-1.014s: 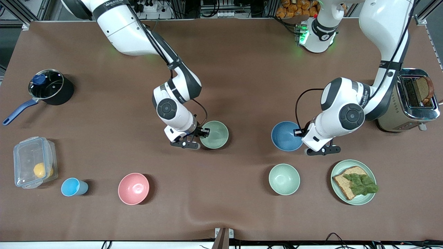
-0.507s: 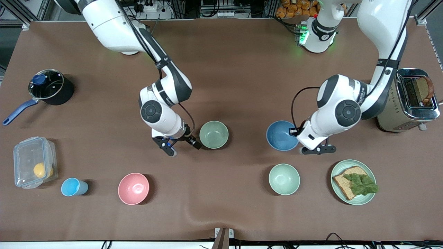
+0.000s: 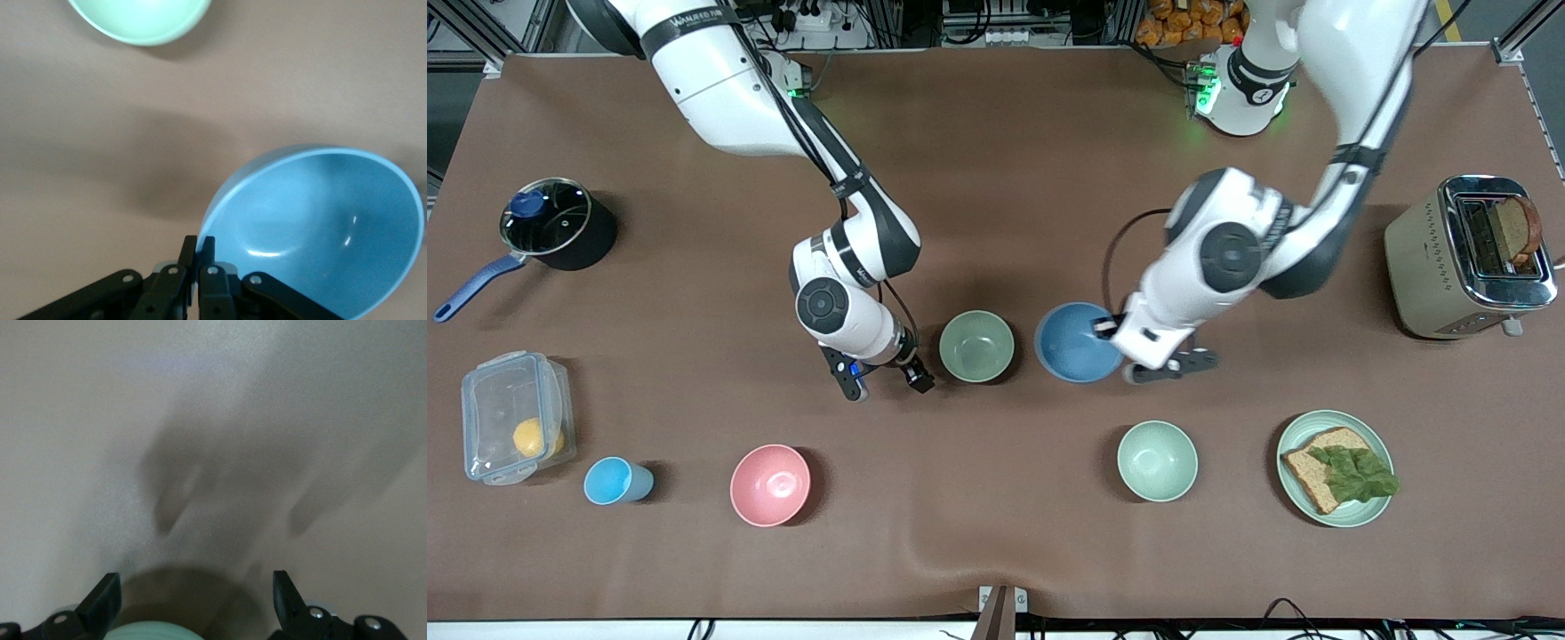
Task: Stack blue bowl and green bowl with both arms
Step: 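Lift the blue bowl with the left gripper and lower it into the green bowl, then open the left gripper to release the blue bowl inside the green bowl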
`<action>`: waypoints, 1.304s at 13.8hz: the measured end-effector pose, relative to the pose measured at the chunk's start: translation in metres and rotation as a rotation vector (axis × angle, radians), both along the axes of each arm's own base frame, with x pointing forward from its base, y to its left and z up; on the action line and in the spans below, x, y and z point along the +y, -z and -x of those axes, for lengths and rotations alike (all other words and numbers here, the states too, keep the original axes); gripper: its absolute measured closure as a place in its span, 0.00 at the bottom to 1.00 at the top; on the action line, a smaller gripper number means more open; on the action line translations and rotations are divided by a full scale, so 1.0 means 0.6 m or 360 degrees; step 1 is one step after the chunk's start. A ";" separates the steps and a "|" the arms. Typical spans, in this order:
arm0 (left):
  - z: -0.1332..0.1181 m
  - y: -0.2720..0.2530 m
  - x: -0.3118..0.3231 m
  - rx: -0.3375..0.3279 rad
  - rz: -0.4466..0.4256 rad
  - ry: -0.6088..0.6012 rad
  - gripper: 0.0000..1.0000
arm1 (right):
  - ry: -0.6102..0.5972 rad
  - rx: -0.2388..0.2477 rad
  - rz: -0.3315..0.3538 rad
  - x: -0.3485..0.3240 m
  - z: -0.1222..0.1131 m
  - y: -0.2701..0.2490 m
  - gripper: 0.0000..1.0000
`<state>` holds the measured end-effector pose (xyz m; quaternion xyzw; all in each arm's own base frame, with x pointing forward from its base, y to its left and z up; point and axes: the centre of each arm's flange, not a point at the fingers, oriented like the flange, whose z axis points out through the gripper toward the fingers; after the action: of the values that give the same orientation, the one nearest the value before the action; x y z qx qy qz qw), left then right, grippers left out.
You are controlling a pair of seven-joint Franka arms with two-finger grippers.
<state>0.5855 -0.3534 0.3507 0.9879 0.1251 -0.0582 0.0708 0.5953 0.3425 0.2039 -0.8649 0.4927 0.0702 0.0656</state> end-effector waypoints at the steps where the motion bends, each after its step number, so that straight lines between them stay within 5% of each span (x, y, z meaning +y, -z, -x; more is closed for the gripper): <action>1: 0.006 0.009 -0.036 0.0019 0.0011 -0.0052 0.96 | 0.0019 -0.0003 -0.0001 0.000 -0.001 0.003 0.00; 7: 0.040 0.076 -0.188 0.0030 0.0129 -0.0285 0.96 | 0.0068 -0.0012 -0.0001 -0.004 -0.005 0.010 0.00; 18: 0.076 0.172 -0.231 0.0080 0.0067 -0.0291 0.96 | 0.0077 -0.0017 -0.0002 -0.009 -0.009 0.009 0.00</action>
<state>0.5400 -0.4918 0.2476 0.9688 0.2154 -0.0789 0.0936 0.6009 0.3369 0.1986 -0.8530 0.5131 0.0644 0.0705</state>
